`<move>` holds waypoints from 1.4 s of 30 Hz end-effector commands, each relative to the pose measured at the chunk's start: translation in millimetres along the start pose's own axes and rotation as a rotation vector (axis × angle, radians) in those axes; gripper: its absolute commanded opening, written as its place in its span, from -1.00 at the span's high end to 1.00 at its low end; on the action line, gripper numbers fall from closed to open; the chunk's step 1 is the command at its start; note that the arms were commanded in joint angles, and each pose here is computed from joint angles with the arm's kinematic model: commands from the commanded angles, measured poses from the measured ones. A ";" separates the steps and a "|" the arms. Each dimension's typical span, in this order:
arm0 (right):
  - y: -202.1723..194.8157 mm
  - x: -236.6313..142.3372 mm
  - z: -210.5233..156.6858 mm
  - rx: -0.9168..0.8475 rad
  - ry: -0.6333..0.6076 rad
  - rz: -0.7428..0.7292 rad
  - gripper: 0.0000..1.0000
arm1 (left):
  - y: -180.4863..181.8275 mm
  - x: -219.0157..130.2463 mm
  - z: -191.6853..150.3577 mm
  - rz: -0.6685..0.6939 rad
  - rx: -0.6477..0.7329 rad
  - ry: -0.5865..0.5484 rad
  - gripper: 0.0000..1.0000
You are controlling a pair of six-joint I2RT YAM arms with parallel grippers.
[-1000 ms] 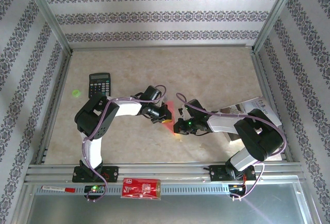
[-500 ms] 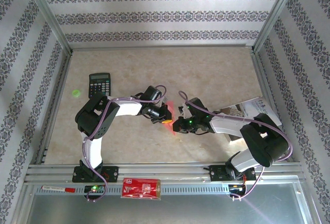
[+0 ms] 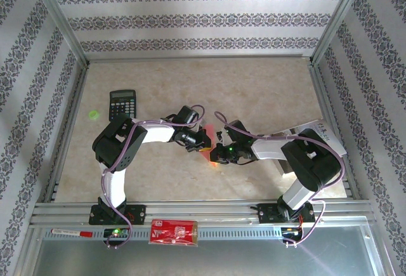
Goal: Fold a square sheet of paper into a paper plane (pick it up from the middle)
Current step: Fourth fold the wing at the center of the table.
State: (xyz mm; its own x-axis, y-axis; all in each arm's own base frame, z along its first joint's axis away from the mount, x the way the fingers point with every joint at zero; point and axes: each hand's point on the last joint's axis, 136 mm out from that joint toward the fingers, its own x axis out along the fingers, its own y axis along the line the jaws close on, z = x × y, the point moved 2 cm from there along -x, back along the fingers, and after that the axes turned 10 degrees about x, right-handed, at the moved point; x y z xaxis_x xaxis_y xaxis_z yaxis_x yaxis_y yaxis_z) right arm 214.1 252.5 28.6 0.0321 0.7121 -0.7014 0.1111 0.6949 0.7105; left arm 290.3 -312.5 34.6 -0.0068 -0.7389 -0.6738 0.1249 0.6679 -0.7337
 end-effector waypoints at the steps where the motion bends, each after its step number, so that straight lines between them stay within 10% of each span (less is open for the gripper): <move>1: -30.5 4.5 -6.6 0.054 0.002 -0.065 1.00 | 0.8 -2.0 0.1 0.013 0.010 0.007 0.83; 20: -89.5 7.6 -35.7 0.202 0.069 -0.224 1.00 | -33.5 -32.2 6.9 -0.034 0.044 -0.063 0.68; 26: -89.8 8.2 -34.5 0.201 0.065 -0.227 1.00 | -20.8 -28.3 -9.2 -0.035 -0.010 -0.044 0.99; 42: -91.2 7.1 -34.0 0.207 0.061 -0.245 1.00 | -13.1 -3.1 -26.5 -0.076 -0.054 0.016 1.00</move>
State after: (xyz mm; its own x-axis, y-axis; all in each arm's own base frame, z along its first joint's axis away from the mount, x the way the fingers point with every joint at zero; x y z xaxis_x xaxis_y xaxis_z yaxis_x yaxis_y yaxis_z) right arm 213.0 247.6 24.6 0.0280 0.7712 -0.6360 0.1593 0.6247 0.7644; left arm 266.8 -309.6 47.7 -0.0102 -0.7738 -0.6334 0.0702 0.6313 -0.7724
